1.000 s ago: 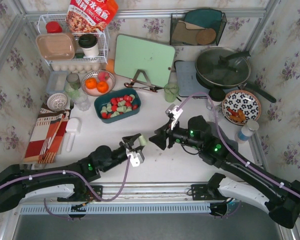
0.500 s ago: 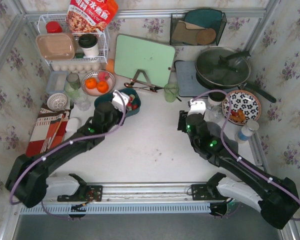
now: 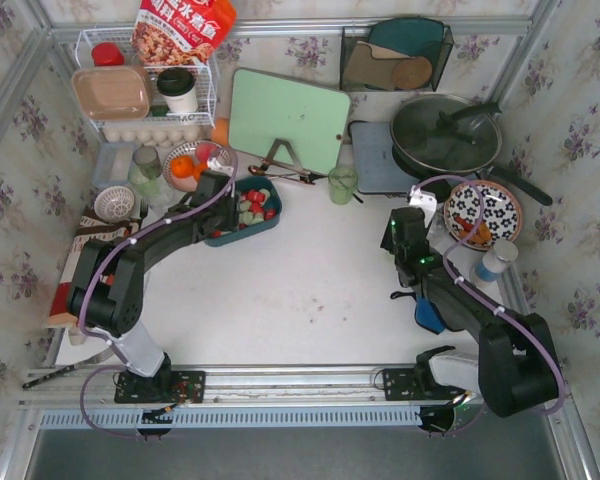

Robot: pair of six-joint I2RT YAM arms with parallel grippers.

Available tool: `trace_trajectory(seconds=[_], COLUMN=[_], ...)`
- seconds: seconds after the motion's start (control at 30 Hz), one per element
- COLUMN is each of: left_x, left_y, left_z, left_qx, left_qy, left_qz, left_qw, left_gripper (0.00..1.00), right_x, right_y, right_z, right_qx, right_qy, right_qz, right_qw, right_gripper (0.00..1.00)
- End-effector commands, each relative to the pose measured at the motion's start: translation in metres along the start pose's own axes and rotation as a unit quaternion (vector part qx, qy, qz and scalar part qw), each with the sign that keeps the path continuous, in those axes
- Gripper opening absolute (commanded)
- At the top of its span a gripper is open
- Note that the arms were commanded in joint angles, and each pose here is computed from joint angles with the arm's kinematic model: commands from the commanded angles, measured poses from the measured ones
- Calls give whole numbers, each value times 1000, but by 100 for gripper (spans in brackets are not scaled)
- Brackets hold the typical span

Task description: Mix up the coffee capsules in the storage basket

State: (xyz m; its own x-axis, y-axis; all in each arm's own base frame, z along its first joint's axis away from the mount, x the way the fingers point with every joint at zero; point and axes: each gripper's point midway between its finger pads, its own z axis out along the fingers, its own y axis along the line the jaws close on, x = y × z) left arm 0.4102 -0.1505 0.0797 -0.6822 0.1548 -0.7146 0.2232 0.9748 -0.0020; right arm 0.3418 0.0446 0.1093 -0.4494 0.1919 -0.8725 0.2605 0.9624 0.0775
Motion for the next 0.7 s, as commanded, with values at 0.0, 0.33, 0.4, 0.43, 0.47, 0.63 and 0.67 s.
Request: trace_trajectory(seconds=[0.0,0.33,0.4,0.43,0.47,0.63,0.67], left_x=[14,15,12,10,7,-16,-19], left_y=[-1,22,27,28,27,26,25], left_z=[6,-5,-12,-18,-23,-64,-72], left_qx=[3,-53,-63,-64,-62,-41,-38], left_qy=[24,-16,-33,-41,-50,-107,-116], left_qz=[-51,-85,-93,-94,-96,-108,-111], left_qw=[998,995,993,993,992,987,986], left_gripper=[26,64,72,74,91,99,99], right_x=[1,49,54,58,58,56,57], right_y=[11,14,12,9,8,0,-1], right_z=[16,44,48,49,50,52,53], right_qx=[-39,-47,-39,-29,-23,0,2], right_qy=[18,125,138,145,146,146,148], right_qz=[16,-6,-13,-13,-13,-19,-23], right_qw=[999,991,990,989,989,989,989], right_gripper=[52,49,49,49,49,51,51])
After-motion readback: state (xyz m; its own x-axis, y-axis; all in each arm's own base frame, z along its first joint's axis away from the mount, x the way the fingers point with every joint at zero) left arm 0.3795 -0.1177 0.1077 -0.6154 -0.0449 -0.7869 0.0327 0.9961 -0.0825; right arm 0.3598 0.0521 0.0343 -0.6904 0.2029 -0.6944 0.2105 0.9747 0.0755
